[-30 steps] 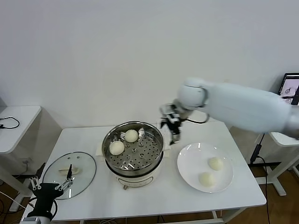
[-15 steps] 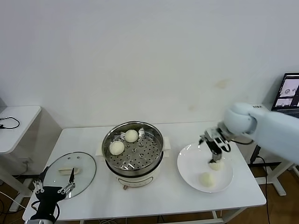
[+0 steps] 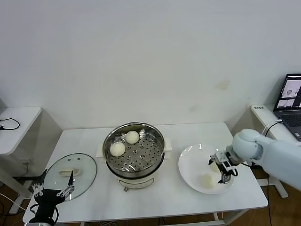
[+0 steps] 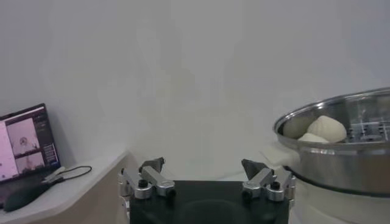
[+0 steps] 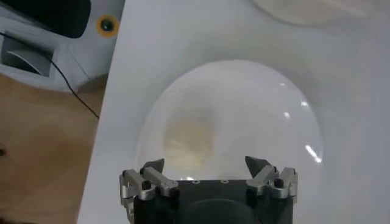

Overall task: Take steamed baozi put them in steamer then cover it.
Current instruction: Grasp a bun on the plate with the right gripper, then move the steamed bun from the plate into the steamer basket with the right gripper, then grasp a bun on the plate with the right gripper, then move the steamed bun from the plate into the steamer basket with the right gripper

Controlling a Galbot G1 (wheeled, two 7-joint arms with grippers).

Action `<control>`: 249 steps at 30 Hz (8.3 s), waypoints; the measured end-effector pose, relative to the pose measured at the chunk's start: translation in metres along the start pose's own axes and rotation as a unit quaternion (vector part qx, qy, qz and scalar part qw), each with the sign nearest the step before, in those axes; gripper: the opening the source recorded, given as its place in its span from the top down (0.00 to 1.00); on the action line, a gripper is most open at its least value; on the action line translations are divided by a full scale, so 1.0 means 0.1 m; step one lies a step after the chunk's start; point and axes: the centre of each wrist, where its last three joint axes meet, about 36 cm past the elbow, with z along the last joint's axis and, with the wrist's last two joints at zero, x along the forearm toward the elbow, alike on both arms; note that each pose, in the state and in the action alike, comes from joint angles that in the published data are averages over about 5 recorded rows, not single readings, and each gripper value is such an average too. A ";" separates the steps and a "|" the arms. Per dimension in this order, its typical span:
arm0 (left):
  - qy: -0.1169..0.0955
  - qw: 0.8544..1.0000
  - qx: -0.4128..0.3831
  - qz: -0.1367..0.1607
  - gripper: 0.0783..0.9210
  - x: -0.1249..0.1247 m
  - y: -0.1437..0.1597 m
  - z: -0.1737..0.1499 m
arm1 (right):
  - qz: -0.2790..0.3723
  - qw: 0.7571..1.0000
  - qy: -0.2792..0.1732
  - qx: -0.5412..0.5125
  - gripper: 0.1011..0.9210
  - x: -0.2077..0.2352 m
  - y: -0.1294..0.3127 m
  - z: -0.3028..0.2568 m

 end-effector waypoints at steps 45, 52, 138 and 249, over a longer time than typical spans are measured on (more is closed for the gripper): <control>0.000 1.000 0.001 -0.008 0.12 -0.04 0.04 0.04 | -0.008 0.999 -0.004 -0.033 0.41 -0.37 -0.20 0.00; -0.004 1.000 0.002 -0.006 0.12 -0.06 0.05 0.02 | 0.017 0.999 -0.011 -0.035 0.41 0.04 -0.38 0.01; -0.010 0.999 0.018 -0.026 0.12 -0.06 0.13 0.00 | 0.047 0.870 -0.089 0.483 0.15 0.30 -1.57 -3.31; -0.018 1.000 0.005 -0.012 0.12 -0.15 0.11 -0.01 | 0.055 0.993 0.041 -0.100 0.36 -0.16 -0.71 0.61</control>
